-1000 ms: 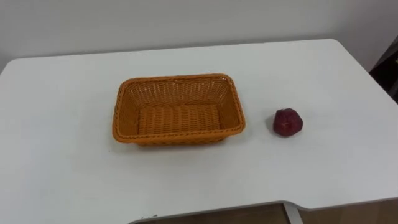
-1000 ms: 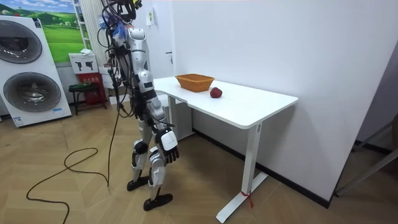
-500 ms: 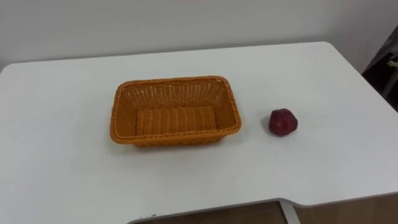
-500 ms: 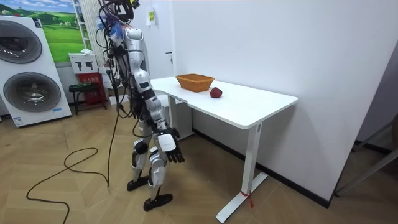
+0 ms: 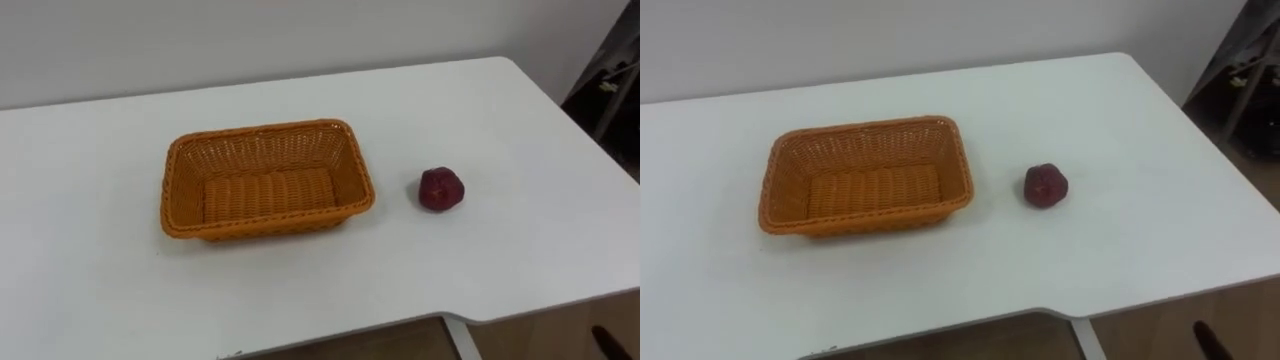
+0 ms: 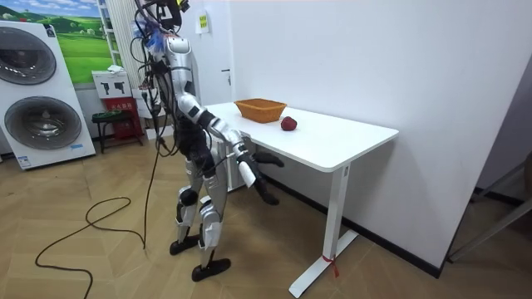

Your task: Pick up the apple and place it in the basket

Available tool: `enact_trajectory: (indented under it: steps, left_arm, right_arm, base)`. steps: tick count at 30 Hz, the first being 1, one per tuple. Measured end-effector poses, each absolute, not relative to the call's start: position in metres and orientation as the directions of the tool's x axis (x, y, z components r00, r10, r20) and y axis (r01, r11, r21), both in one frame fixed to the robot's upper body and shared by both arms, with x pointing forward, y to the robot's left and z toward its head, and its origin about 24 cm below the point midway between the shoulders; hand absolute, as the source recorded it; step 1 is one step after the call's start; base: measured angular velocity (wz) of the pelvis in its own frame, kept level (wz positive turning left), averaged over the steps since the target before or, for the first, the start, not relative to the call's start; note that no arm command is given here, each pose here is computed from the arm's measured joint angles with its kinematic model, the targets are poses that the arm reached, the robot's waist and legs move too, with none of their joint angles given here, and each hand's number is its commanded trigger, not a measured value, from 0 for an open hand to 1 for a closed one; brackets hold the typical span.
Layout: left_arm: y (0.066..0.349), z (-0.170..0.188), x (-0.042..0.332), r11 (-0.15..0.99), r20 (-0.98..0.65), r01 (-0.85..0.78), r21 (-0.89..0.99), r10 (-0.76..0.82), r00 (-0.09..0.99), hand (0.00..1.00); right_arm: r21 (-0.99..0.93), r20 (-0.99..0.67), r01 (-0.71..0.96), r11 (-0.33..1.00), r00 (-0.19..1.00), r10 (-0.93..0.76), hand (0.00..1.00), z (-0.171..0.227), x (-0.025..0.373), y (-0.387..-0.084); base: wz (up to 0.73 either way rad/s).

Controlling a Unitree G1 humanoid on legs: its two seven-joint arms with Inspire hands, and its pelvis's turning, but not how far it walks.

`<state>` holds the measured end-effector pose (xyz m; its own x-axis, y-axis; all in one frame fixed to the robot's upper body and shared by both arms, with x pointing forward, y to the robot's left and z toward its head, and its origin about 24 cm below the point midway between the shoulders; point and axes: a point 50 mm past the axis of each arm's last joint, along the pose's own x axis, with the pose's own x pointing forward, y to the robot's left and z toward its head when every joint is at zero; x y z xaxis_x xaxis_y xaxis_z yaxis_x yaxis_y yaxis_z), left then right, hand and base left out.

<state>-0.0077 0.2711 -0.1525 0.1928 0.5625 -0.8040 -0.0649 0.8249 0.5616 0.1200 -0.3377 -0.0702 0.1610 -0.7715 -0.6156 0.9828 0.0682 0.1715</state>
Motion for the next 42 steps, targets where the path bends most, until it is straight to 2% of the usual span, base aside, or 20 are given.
enact_trajectory:
  steps: [4, 8, 11, 15, 22, 30, 42]
  left_arm:
    - [0.268, -0.154, -0.007, 0.828, -0.806, -0.046, 0.56, 0.556, 0.202, 0.0]
    - [0.268, -0.153, -0.004, 0.828, -0.805, -0.044, 0.559, 0.555, 0.212, 0.0]
    - [0.264, -0.155, -0.006, 0.836, -0.816, -0.009, 0.549, 0.538, 0.208, 0.0]
    - [0.261, -0.156, -0.001, 0.842, -0.821, 0.019, 0.539, 0.52, 0.235, 0.0]
    - [0.261, -0.155, 0.001, 0.851, -0.831, 0.051, 0.523, 0.496, 0.252, 0.0]
    - [0.263, -0.155, 0.005, 0.862, -0.841, 0.063, 0.503, 0.472, 0.266, 0.0]
    - [0.263, -0.155, 0.009, 0.859, -0.853, 0.15, 0.489, 0.436, 0.286, 0.0]
  right_arm:
    - [0.094, -0.446, 0.982, 0.165, 0.189, -0.875, 0.0, -0.039, 0.142, -0.334]
    - [0.014, -0.143, 0.975, 0.222, 0.222, -0.965, 0.0, 0.003, 0.16, -0.333]
    - [-0.013, 0.022, 0.95, 0.312, 0.312, -0.95, 0.0, 0.025, 0.176, -0.318]
    - [-0.068, 0.136, 0.895, 0.441, 0.446, -0.885, 0.0, 0.038, 0.189, -0.301]
    - [-0.132, 0.148, 0.783, 0.608, 0.622, -0.769, 0.0, 0.038, 0.202, -0.287]
    - [-0.24, -0.037, 0.565, 0.789, 0.807, -0.589, 0.0, 0.003, 0.207, -0.273]
    - [-0.231, -0.039, 0.407, 0.884, 0.904, -0.426, 0.0, 0.013, 0.229, -0.271]
  base:
    - [-0.05]
    - [-0.04]
    - [-0.01]
    - [-0.03]
    - [-0.01]
    - [0.02]
    - [0.07]
